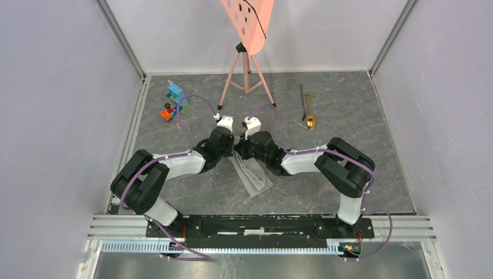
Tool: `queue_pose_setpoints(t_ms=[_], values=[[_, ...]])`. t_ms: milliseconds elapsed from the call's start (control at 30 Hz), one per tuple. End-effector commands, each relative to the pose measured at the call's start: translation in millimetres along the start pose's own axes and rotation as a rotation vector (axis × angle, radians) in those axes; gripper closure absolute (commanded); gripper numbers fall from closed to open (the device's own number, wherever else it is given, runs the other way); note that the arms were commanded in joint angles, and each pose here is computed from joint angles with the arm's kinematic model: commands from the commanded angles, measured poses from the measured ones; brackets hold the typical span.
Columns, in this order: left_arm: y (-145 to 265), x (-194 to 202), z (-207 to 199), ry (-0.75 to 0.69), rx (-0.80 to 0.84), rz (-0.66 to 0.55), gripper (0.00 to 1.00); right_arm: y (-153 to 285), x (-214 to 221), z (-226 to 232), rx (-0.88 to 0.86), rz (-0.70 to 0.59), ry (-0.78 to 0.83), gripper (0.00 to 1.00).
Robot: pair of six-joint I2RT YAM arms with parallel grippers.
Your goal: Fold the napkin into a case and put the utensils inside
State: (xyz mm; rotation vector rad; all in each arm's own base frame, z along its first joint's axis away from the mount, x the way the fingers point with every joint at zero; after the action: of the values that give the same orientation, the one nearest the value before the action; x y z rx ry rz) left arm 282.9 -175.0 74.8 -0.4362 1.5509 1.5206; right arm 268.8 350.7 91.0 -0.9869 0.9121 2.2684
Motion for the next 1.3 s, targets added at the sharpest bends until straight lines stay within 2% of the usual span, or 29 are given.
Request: queue_pose_setpoints(t_ms=[0, 67, 233, 533, 800, 1067, 1267], values=[[3.5, -20.8, 4.8, -0.023, -0.033, -0.078, 0.92, 4.6, -16.1, 11.6, -0.044, -0.039, -0.007, 1.00], [5.7, -23.3, 5.2, -0.012, -0.033, -0.096, 0.98, 4.6, -13.9, 10.6, -0.036, -0.028, -0.006, 1.00], [15.6, -30.6, 7.6, 0.021, -0.029, -0.163, 0.98, 1.9, -6.4, 5.2, 0.008, 0.020, 0.014, 1.00], [26.7, -31.5, 10.0, 0.065, -0.026, -0.206, 0.98, -2.2, 12.2, -5.2, 0.104, 0.158, 0.086, 1.00], [33.2, -28.0, 11.0, 0.086, -0.017, -0.227, 0.98, -15.5, 14.5, -4.0, 0.157, 0.195, 0.083, 1.00], [32.7, -25.9, 5.9, 0.110, 0.021, -0.232, 0.98, -31.3, 7.7, 9.2, 0.166, 0.171, 0.059, 1.00], [31.3, -22.2, 8.4, 0.117, -0.004, -0.209, 0.98, -30.4, 1.4, 12.0, 0.051, 0.111, 0.113, 0.96]])
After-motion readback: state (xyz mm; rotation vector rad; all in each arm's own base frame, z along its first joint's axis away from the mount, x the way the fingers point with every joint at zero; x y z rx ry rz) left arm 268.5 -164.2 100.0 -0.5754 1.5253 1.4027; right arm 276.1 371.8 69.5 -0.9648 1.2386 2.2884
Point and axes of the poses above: each gripper's point midway between its finger pads, its own y axis back along the fingers, its own z axis along the line the jaws close on, x = y × z, the point moved 6 cm from there along y, back along the fingers, and after that the axes turned 13 degrees about -y, right-handed, at the moved point
